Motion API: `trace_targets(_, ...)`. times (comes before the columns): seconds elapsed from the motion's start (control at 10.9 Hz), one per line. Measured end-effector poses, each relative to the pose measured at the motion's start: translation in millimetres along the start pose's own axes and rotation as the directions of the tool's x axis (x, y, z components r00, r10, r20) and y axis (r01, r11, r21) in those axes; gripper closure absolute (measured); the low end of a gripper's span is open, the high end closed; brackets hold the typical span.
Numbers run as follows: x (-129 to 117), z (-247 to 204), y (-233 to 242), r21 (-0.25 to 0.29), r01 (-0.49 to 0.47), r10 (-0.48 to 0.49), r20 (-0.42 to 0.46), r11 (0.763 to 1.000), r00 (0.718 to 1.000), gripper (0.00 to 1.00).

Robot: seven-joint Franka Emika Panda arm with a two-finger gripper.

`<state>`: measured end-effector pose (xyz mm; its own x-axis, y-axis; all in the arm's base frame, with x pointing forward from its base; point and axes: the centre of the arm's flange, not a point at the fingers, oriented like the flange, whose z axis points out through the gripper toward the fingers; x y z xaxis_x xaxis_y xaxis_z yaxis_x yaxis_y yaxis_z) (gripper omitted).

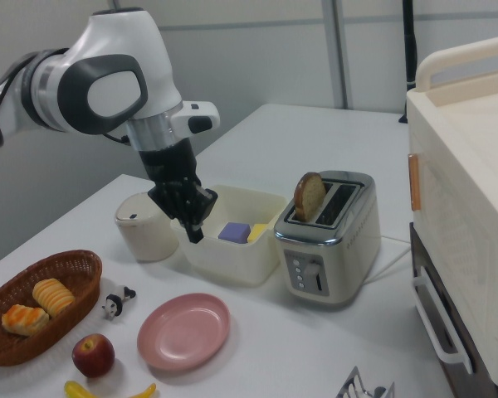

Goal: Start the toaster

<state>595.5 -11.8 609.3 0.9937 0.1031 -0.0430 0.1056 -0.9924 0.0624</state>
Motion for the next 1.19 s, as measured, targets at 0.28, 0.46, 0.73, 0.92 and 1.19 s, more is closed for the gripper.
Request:
trace_targets(0.28,19,10,27,-0.009,-0.025,0.024,-0.101,1.0,0.995,0.99)
trace_targets(0.46,31,23,56,-0.02,-0.015,0.012,-0.155,1.0,0.988,0.99)
trace_targets(0.73,59,68,82,-0.024,-0.01,0.006,-0.19,1.0,0.982,0.99)
trace_targets(0.92,77,97,85,-0.023,-0.008,0.003,-0.209,1.0,0.978,0.99)
trace_targets(1.19,91,136,86,-0.013,0.0,-0.002,-0.187,1.0,0.982,0.99)
